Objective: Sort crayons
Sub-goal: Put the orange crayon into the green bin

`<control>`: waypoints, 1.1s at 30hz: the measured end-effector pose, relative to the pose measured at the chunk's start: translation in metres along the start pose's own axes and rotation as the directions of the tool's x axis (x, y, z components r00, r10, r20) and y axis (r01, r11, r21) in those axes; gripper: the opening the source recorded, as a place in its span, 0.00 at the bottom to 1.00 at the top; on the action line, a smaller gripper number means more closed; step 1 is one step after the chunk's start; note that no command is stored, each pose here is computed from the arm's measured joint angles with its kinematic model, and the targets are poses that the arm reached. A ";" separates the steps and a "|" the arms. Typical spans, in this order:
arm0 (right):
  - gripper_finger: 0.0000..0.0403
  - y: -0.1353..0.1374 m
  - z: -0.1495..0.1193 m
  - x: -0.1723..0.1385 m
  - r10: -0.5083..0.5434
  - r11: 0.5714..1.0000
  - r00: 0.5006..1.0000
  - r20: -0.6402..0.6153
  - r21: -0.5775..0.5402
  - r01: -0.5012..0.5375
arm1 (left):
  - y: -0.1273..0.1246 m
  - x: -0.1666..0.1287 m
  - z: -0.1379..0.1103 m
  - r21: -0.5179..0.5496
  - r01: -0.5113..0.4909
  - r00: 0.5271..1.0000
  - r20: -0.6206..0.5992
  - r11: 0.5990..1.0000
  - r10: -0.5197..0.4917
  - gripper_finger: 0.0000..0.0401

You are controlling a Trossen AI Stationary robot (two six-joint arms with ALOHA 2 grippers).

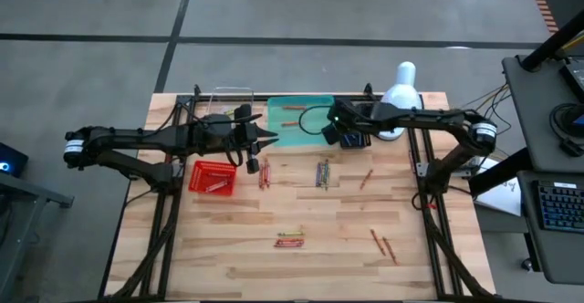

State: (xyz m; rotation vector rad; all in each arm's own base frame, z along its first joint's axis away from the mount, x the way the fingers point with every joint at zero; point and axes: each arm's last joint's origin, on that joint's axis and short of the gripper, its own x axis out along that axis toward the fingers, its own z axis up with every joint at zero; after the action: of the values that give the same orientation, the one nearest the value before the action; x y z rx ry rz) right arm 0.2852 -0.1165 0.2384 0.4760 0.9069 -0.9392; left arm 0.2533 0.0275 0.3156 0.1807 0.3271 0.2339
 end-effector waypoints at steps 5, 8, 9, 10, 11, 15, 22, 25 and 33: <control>0.19 0.022 -0.015 -0.027 0.093 0.993 0.995 0.030 -0.076 -0.090 | 0.000 0.000 0.000 -0.008 0.000 1.000 0.000 1.000 0.000 0.11; 0.18 0.034 -0.031 -0.039 0.182 0.972 0.982 -0.057 -0.141 -0.188 | 0.000 0.000 0.000 -0.020 0.000 1.000 0.000 1.000 0.000 0.11; 0.17 0.037 -0.037 -0.042 0.220 0.958 0.968 -0.123 -0.160 -0.238 | 0.000 0.000 0.000 -0.022 0.000 1.000 0.000 1.000 0.000 0.11; 0.17 0.040 -0.045 -0.045 0.251 0.945 0.948 -0.197 -0.165 -0.284 | 0.000 0.000 0.000 -0.022 0.000 1.000 0.000 1.000 0.000 0.11; 0.16 0.042 -0.053 -0.049 0.268 0.934 0.923 -0.276 -0.161 -0.320 | 0.000 0.000 0.000 -0.022 0.000 1.000 0.000 1.000 0.000 0.11; 0.14 0.041 -0.088 -0.059 0.138 0.960 0.838 -0.528 -0.135 -0.243 | 0.000 0.000 0.000 -0.026 0.000 1.000 0.000 1.000 0.000 0.11; 0.08 0.008 -0.123 -0.066 -0.331 0.943 0.689 -0.645 -0.248 0.221 | 0.000 0.000 0.000 -0.026 0.000 1.000 0.000 1.000 0.000 0.11; 0.06 0.003 -0.128 -0.059 -0.384 0.923 0.705 -0.596 -0.247 0.295 | 0.000 0.000 0.000 -0.018 0.000 1.000 0.000 1.000 0.000 0.11; 0.02 -0.010 -0.143 -0.040 -0.492 0.869 0.668 -0.559 -0.269 0.415 | 0.000 0.000 0.000 -0.011 0.000 1.000 -0.001 1.000 0.000 0.11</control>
State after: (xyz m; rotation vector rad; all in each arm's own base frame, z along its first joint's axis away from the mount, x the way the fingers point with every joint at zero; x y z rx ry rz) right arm 0.2016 -0.0028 0.1925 0.4657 1.7371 -1.1998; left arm 0.2533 0.0275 0.3156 0.1699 0.3265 0.2355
